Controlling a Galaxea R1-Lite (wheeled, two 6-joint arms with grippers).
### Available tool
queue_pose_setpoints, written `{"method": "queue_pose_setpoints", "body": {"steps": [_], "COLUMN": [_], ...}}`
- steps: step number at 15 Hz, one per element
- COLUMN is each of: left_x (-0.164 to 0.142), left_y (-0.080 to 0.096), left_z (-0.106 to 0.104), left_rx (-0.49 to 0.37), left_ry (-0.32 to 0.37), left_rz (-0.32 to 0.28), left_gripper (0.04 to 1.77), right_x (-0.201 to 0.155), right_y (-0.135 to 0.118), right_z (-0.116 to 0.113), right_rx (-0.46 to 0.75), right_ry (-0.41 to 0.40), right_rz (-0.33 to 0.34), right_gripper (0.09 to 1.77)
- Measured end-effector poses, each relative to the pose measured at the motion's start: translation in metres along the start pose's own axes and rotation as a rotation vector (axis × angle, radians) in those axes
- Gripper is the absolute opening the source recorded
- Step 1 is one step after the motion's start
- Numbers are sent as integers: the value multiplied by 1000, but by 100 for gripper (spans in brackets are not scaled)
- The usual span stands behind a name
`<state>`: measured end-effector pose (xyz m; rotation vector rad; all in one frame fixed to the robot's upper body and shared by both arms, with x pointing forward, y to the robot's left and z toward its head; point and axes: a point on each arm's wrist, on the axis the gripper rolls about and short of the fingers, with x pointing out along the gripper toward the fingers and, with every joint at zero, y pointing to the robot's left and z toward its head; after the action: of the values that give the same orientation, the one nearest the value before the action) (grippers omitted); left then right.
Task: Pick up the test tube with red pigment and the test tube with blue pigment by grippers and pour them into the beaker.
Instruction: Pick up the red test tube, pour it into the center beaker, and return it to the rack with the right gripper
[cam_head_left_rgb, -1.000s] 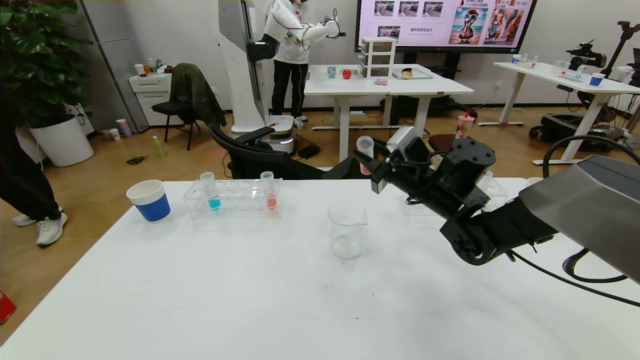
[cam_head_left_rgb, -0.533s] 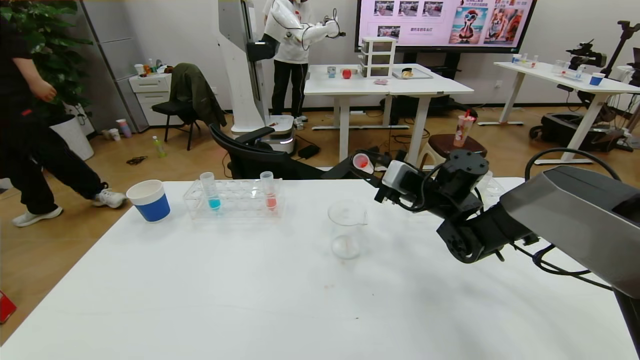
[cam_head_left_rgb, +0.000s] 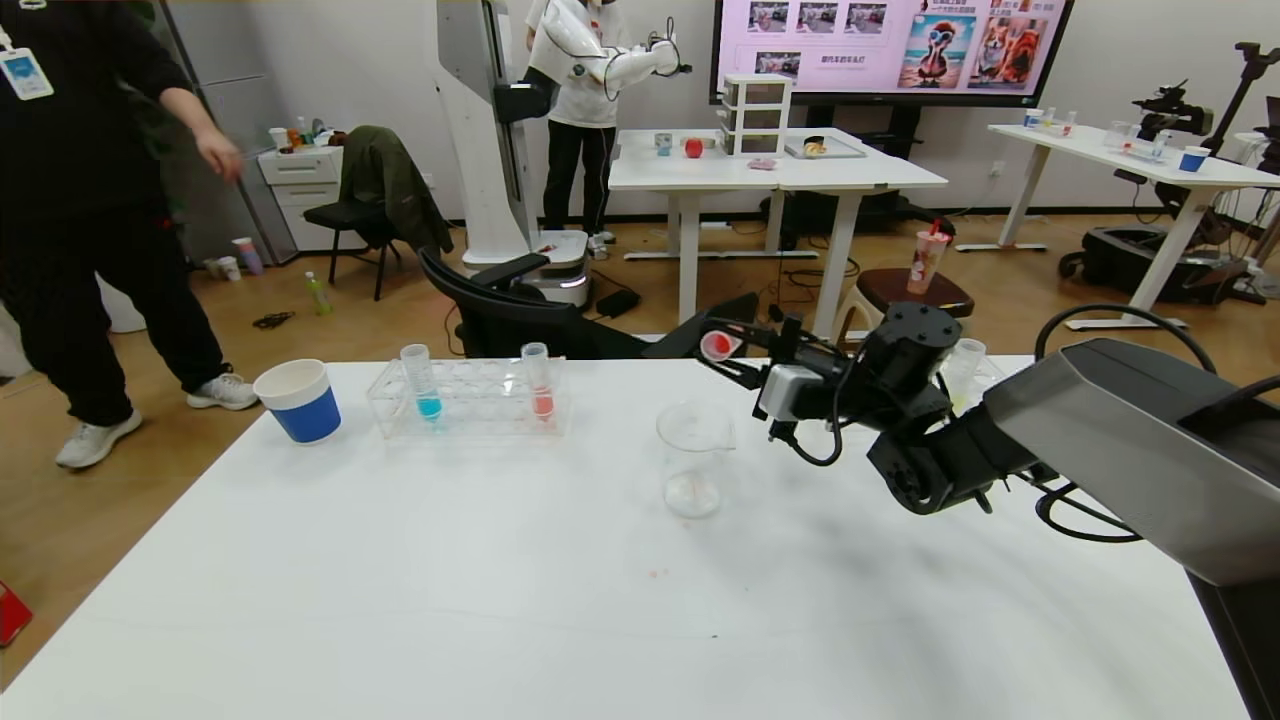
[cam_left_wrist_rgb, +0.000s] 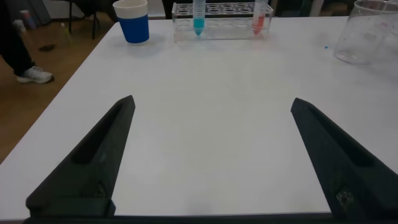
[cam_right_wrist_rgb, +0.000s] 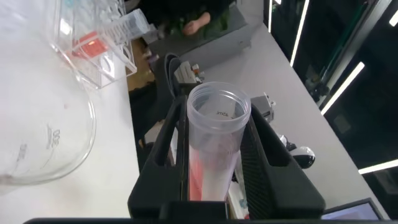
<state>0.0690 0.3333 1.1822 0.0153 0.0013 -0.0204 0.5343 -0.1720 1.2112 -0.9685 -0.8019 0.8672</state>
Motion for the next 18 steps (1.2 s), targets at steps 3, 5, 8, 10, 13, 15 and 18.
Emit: {"method": "queue_pose_setpoints", "body": {"steps": [3,5,8,10,13,15,18], "left_x": [0,0,0,0,0,0,0], "left_y": [0,0,0,0,0,0,0], "left_z": [0,0,0,0,0,0,0], "left_rx": [0,0,0,0,0,0,0], "left_ry": [0,0,0,0,0,0,0], "left_rz": [0,0,1,0,0,0,0], "left_gripper": [175,175,175,175,175,175,175], "right_x": [-2,-2,0,2,4,4,5], "right_y": [1,1,0,-1,-2,-2,-3], "right_z": [-4,-5,-5,-3,-2,-1,0], "right_rx": [-46,-82,-129,-160,-213,-243,-292], "right_ry": [-8,-13,-37,-53,-77,-94,-111], "right_rz": [10,12,19,20,23,28,31], "right_gripper": [50,50,50,50,50,50,50]}}
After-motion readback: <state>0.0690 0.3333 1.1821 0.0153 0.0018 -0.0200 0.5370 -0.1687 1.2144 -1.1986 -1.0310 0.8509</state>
